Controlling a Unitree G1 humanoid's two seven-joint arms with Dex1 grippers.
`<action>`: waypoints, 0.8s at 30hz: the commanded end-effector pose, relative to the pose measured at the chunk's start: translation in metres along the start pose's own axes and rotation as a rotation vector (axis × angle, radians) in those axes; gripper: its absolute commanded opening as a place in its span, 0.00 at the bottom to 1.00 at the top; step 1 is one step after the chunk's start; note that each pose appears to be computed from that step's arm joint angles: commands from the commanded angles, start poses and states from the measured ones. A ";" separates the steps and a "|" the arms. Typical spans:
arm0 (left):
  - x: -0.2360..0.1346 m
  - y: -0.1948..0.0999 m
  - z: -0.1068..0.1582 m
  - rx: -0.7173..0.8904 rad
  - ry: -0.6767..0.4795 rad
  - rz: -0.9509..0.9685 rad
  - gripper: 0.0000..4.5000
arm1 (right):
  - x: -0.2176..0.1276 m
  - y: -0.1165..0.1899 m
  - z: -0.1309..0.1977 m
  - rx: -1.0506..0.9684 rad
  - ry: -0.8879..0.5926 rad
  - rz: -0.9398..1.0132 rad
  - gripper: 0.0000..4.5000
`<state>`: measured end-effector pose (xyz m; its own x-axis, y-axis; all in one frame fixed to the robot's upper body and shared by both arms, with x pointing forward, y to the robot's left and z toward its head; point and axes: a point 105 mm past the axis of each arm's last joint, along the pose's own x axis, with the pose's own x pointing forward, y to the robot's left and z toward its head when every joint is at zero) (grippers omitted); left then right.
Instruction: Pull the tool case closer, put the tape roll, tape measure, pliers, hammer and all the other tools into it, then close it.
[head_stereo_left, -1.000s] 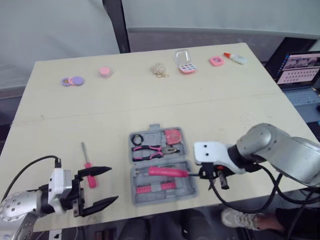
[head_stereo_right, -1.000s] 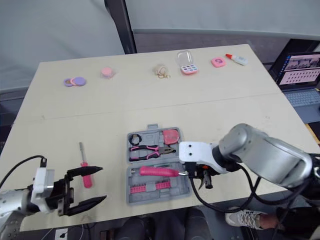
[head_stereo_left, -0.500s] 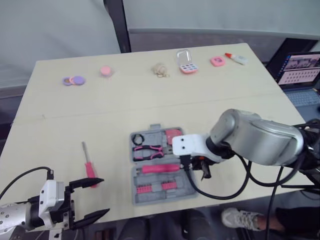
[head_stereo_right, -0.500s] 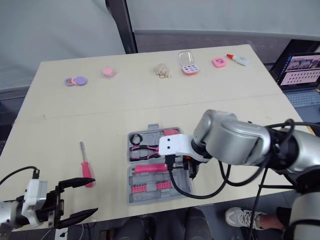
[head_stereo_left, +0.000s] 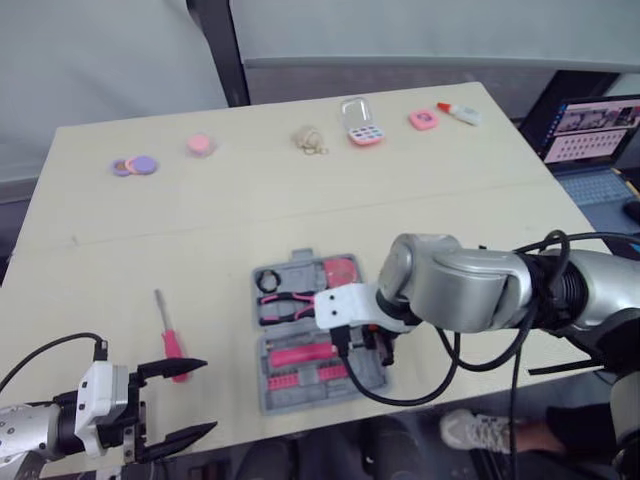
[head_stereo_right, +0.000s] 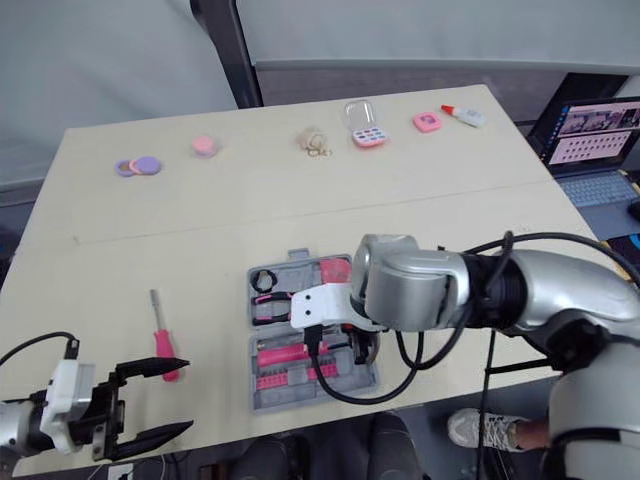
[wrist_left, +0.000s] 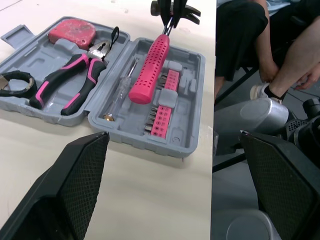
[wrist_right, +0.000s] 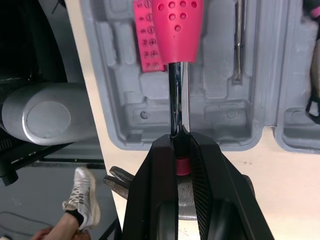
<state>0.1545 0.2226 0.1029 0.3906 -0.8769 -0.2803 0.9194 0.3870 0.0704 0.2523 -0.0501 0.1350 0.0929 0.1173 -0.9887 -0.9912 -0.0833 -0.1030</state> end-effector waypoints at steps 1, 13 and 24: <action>-0.003 -0.001 0.001 0.008 0.013 -0.001 1.00 | -0.003 -0.002 0.013 -0.039 0.003 -0.035 0.00; 0.000 -0.003 0.004 0.000 0.029 -0.020 1.00 | 0.013 -0.002 0.020 -0.038 0.024 -0.028 0.00; 0.006 -0.002 0.010 0.020 0.019 -0.008 1.00 | 0.023 -0.003 0.021 -0.045 0.036 -0.028 0.00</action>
<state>0.1566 0.2176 0.1063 0.3839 -0.8732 -0.3002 0.9217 0.3822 0.0669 0.2552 -0.0302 0.1131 0.1089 0.0746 -0.9913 -0.9874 -0.1068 -0.1165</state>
